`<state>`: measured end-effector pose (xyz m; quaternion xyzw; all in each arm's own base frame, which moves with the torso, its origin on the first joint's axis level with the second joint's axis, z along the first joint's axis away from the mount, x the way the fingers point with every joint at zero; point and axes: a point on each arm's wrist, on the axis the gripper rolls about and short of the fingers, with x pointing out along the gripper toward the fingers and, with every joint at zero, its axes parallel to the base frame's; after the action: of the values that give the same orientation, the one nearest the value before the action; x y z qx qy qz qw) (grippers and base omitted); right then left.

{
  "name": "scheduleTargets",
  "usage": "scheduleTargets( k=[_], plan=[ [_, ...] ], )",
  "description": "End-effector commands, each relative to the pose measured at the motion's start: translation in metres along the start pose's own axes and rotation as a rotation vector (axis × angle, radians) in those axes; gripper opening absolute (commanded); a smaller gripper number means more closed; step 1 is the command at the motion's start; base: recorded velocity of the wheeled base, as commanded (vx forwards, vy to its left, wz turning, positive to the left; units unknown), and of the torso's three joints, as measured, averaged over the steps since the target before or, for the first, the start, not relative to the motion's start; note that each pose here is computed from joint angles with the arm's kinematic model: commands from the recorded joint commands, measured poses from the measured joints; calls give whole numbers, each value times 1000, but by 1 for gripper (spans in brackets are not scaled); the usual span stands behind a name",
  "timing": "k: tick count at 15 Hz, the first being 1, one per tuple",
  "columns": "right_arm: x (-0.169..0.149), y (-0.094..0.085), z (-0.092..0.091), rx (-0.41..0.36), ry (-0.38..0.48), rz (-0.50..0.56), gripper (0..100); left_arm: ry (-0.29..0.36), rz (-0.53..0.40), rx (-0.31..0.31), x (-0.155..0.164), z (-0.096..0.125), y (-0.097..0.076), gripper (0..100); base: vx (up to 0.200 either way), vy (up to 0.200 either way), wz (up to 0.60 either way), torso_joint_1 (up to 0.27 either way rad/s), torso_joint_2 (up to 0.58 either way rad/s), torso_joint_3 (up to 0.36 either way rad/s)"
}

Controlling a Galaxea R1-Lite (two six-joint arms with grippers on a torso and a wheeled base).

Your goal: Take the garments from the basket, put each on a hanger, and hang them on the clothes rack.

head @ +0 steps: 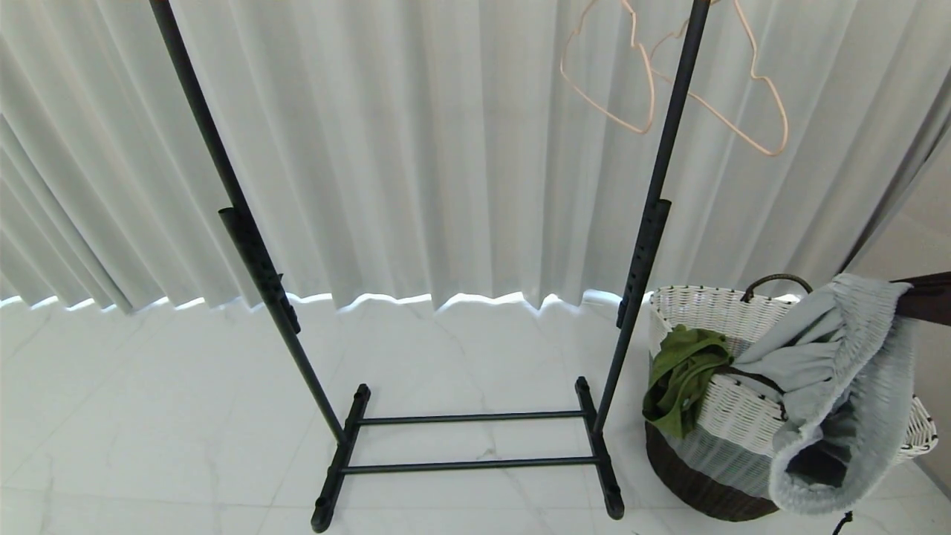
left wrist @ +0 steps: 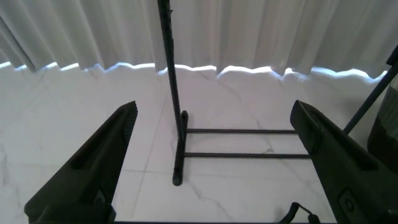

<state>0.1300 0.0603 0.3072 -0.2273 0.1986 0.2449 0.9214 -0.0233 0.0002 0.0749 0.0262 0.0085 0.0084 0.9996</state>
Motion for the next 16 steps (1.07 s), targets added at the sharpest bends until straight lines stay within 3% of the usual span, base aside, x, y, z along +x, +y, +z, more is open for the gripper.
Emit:
scheduleTargets(
  k=[1, 3, 4, 5, 7, 9, 11, 14, 15, 16],
  plan=[
    [8, 11, 5, -6, -3, 76, 0, 0, 1, 0, 0, 0, 0, 100, 0, 0, 0, 0, 0, 0],
    [9, 23, 9, 35, -15, 141, 0, -1, 0, 6, 0, 0, 0, 100, 0, 0, 0, 0, 0, 0],
    [9, 27, 10, 67, -17, 165, 0, -45, -19, 3, -1, 7, 0, 100, 0, 0, 0, 0, 0, 0],
    [8, 31, 12, 91, -23, 191, 0, -148, -122, -2, -8, 33, 0, 100, 0, 0, 0, 0, 0, 0],
    [5, 38, 15, 137, -35, 236, 0, -210, -242, 4, -13, 79, 0, 100, 0, 0, 0, 0, 0, 0],
    [2, 41, 14, 186, -37, 258, 0, -170, -315, 3, 4, 124, 0, 100, 0, 0, 0, 0, 0, 0],
    [0, 40, 15, 230, -40, 255, 0, -91, -417, -6, 32, 152, -1, 100, 0, 0, 0, 0, 0, 0],
    [-6, 38, 14, 285, -55, 248, 0, 84, -712, -20, 78, 159, -20, 100, 0, 0, 0, 0, 0, 0],
    [-9, 37, 13, 297, -63, 243, 0, 131, -817, -18, 93, 163, -33, 100, 0, 0, 0, 0, 0, 0],
    [-11, 36, 13, 301, -67, 236, 0, 143, -860, -14, 102, 166, -41, 100, 0, 0, 0, 0, 0, 0]
  ],
)
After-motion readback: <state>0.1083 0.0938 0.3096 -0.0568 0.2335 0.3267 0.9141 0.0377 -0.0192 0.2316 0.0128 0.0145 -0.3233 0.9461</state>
